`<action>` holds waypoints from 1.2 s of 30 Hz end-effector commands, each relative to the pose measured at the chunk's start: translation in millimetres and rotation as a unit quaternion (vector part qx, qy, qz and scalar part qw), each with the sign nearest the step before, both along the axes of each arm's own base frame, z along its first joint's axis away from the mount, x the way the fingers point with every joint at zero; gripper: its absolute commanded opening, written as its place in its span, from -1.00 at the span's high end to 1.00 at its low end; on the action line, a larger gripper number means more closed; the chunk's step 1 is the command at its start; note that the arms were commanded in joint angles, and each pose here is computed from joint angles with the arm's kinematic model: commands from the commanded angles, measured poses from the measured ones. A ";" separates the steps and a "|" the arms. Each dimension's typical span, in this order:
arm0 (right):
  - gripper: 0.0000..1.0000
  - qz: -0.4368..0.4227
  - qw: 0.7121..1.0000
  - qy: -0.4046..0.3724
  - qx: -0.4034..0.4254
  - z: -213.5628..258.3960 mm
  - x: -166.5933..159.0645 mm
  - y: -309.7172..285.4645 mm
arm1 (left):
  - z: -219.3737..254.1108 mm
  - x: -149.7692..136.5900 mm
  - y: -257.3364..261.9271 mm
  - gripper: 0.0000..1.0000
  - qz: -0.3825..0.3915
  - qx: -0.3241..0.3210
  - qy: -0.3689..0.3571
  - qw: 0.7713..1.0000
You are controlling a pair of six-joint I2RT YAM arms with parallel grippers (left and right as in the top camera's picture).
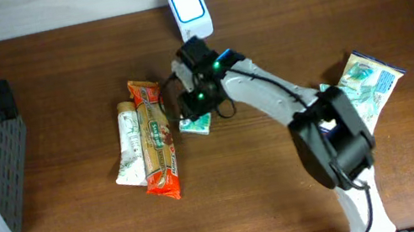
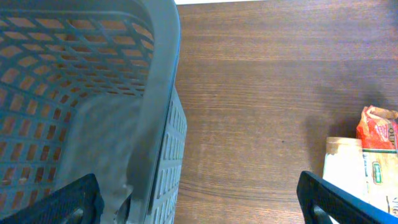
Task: Scan the item barcode
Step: 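Grasp the next small green tissue pack with the right gripper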
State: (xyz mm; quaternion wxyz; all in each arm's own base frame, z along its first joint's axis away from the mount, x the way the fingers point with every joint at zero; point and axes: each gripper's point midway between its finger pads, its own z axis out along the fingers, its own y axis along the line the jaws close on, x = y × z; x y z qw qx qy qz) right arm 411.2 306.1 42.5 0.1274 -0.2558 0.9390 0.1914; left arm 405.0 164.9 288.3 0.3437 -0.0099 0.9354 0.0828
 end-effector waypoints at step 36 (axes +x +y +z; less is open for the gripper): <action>0.81 0.016 0.988 0.137 -0.071 24.6 -49.3 -35.4 | 1.7 -0.3 1.4 -0.98 -0.005 0.003 -0.002 1.000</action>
